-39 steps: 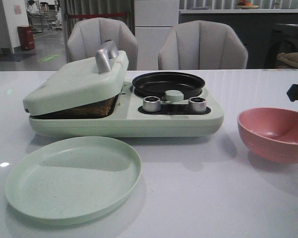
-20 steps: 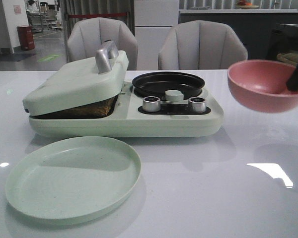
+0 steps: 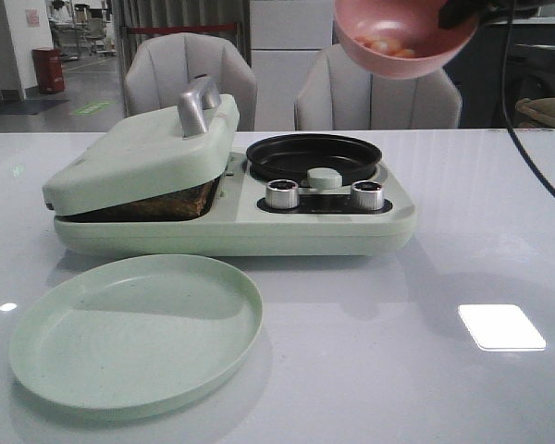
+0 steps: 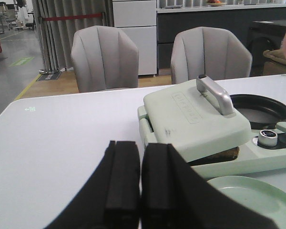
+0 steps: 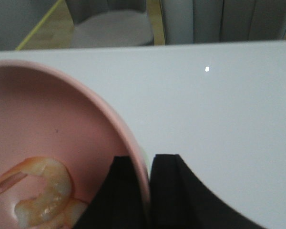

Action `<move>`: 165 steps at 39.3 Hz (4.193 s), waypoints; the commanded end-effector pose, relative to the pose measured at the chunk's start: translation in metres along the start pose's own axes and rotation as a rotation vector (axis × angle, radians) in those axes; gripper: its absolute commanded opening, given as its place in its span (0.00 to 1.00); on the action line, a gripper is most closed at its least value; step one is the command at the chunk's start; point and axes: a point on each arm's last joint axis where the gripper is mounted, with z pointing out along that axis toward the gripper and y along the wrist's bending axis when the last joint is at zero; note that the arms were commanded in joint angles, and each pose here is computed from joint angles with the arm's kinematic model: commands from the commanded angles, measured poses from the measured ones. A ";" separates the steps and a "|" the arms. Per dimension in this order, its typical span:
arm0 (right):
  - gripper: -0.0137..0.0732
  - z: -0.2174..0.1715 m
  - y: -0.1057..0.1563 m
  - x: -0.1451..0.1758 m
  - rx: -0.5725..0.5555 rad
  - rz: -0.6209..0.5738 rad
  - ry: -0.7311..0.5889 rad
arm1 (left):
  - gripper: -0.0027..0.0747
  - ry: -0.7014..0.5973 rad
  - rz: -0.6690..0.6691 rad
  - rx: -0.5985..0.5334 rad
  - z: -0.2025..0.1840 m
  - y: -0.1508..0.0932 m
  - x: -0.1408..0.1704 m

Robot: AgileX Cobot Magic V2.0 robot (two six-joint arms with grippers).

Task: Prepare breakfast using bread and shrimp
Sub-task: 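Grasp the pink bowl rim with the right gripper and lift it, then tilt the pink bowl over the black pan to pour the shrimp, then carry the empty pink bowl back toward its spot on the table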

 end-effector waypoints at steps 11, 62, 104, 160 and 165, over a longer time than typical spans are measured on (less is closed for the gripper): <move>0.31 0.030 0.021 -0.009 0.136 -0.108 -0.480 | 0.18 -0.100 -0.012 0.010 -0.003 0.000 -0.014; 0.31 0.076 0.066 0.021 0.038 -1.145 -0.778 | 0.18 -0.100 -0.012 0.010 -0.003 0.000 -0.014; 0.31 0.094 0.067 0.039 0.044 -1.216 -0.824 | 0.18 -0.100 -0.012 0.010 -0.003 0.000 -0.014; 0.33 -0.007 0.040 -0.056 -0.085 -0.012 -0.223 | 0.18 -0.100 -0.012 0.010 -0.003 0.000 -0.014; 0.33 -0.029 0.020 -0.069 -0.071 -0.005 -0.173 | 0.18 -0.100 -0.012 0.010 -0.003 0.000 -0.014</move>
